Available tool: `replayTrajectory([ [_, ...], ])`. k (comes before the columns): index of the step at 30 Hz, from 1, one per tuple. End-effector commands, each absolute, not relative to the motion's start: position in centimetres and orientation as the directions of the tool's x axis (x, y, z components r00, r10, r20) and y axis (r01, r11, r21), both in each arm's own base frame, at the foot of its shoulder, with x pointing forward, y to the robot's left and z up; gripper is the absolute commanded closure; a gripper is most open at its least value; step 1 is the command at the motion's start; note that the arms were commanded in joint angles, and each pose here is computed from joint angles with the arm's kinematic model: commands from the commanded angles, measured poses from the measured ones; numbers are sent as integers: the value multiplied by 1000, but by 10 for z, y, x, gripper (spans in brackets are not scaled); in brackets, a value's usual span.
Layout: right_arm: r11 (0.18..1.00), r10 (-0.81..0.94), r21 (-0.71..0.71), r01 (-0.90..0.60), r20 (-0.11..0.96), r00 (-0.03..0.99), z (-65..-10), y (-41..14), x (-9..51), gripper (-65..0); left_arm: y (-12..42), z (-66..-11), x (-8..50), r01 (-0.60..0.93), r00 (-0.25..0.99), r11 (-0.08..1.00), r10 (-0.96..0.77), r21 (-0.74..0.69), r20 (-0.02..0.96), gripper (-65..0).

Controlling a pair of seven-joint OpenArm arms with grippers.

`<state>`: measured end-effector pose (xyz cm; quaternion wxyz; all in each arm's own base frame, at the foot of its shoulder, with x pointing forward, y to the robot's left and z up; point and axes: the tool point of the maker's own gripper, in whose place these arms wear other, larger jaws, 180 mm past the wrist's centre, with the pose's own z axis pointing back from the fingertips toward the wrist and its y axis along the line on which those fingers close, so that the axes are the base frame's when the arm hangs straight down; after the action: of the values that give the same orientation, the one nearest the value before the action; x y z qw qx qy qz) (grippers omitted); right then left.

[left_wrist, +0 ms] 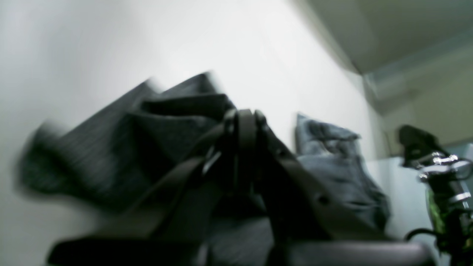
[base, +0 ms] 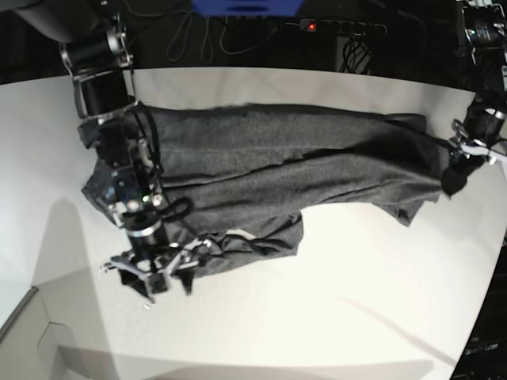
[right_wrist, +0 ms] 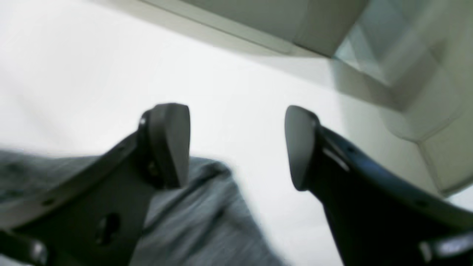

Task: Layout the t-shirt on the table in an organized manner, then fold the t-shirt properly
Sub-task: 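Pull the shirt layer with the right gripper away from the left gripper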

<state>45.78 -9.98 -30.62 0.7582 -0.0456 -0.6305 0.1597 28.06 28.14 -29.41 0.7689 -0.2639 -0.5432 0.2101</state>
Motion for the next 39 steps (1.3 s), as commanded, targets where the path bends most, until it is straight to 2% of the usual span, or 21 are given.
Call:
replayTrajectory([
  [1, 941, 291, -264, -214, 951, 106, -294, -83, 455, -407, 281, -275, 285, 8, 289, 782, 595, -623, 750, -1],
  [3, 935, 291, -256, -246, 949, 119, -304, -72, 436, -407, 275, -266, 287, 37, 282, 789, 581, -614, 764, -8],
  [9, 936, 275, -225, -272, 948, 161, -324, -65, 400, -407, 241, -264, 285, 109, 360, 785, 541, -610, 760, -119],
  [14, 937, 258, -199, -286, 948, 186, -334, -60, 371, -407, 233, -278, 283, 88, 377, 772, 559, -629, 739, -57],
  [18, 937, 251, -182, -298, 944, 214, -344, -57, 353, -407, 227, -289, 282, 86, 413, 797, 518, -598, 749, -58],
  [21, 937, 251, -174, -303, 938, 237, -352, -57, 344, -407, 239, -309, 280, 28, 430, 803, 528, -595, 732, -58],
  [26, 937, 250, -167, -307, 933, 257, -359, -57, 336, -407, 278, -335, 283, -102, 409, 782, 596, -615, 691, -58],
  [32, 938, 251, -159, -308, 925, 286, -369, -59, 324, -407, 291, -337, 299, -127, 379, 764, 627, -632, 681, -63],
  [35, 937, 254, -157, -310, 920, 299, -374, -60, 319, -408, 290, -330, 308, -112, 362, 763, 628, -637, 689, -139],
  [39, 908, 266, -138, -395, 919, 290, -375, -44, 314, -408, 287, -323, 315, -85, 352, 764, 624, -640, 698, -317],
])
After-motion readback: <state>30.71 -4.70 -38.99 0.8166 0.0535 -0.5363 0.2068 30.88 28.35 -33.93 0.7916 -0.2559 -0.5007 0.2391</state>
